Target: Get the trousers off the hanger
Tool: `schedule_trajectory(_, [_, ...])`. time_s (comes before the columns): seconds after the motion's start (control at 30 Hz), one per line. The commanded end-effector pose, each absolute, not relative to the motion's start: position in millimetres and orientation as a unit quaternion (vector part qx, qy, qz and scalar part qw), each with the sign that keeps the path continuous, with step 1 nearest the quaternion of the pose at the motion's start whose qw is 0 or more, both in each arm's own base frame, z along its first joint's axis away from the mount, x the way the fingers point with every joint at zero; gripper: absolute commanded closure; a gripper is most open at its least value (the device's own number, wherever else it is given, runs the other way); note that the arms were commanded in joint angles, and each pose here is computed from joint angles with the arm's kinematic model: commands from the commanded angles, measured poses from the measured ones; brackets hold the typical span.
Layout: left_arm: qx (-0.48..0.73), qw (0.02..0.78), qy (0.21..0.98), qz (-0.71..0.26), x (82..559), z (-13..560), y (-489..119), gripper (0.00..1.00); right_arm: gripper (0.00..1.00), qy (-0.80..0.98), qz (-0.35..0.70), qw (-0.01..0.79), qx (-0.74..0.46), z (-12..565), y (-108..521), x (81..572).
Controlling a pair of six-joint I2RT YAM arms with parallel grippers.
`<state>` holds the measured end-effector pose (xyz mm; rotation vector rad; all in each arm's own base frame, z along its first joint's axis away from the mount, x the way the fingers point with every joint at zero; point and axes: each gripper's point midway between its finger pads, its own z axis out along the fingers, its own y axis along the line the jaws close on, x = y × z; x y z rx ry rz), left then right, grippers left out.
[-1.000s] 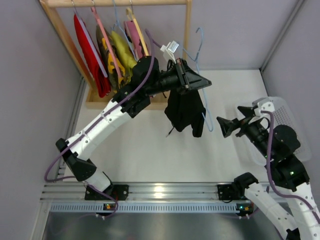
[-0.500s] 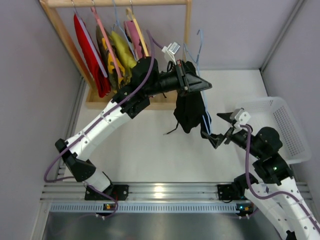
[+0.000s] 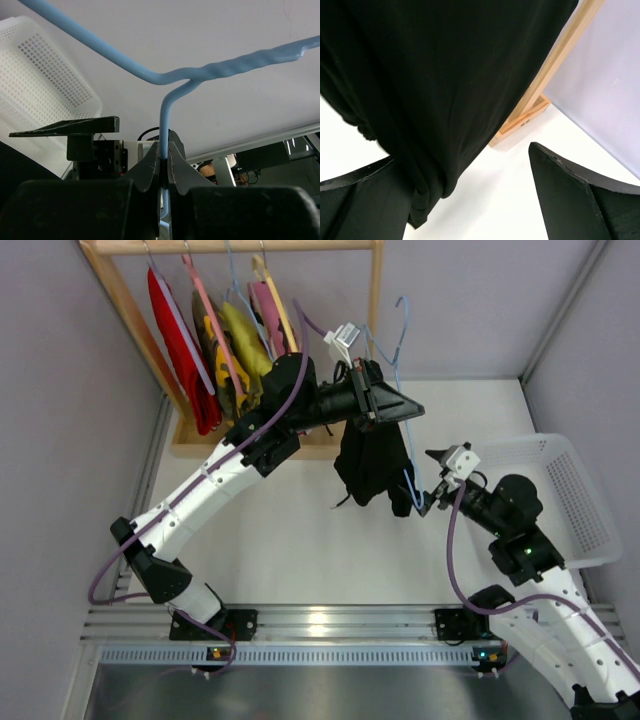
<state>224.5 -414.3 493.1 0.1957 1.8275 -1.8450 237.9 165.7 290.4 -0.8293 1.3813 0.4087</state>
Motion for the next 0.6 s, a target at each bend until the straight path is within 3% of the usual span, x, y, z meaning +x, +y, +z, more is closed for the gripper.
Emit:
schedule_trajectory(0.0, [0.110, 0.322, 0.582, -0.739, 202, 563, -392, 1.00, 0.12, 0.575, 0.149, 0.715, -0.369, 314, 164, 255])
schedule_trajectory(0.3, [0.111, 0.321, 0.582, -0.739, 200, 562, -391, 1.00, 0.14, 0.555, 0.159, 0.721, -0.383, 320, 176, 263])
schedule_trajectory(0.37, [0.111, 0.321, 0.582, -0.739, 200, 563, -390, 1.00, 0.20, 0.554, 0.154, 0.722, -0.385, 319, 175, 264])
schedule_trajectory(0.4, [0.110, 0.319, 0.582, -0.739, 200, 563, -391, 1.00, 0.25, 0.555, 0.153, 0.720, -0.387, 317, 175, 265])
schedule_trajectory(0.53, [0.111, 0.319, 0.581, -0.740, 199, 563, -390, 1.00, 0.72, 0.562, 0.143, 0.715, -0.392, 315, 173, 267])
schedule_trajectory(0.57, [0.111, 0.319, 0.581, -0.740, 199, 563, -390, 1.00, 0.79, 0.565, 0.138, 0.716, -0.387, 315, 171, 268])
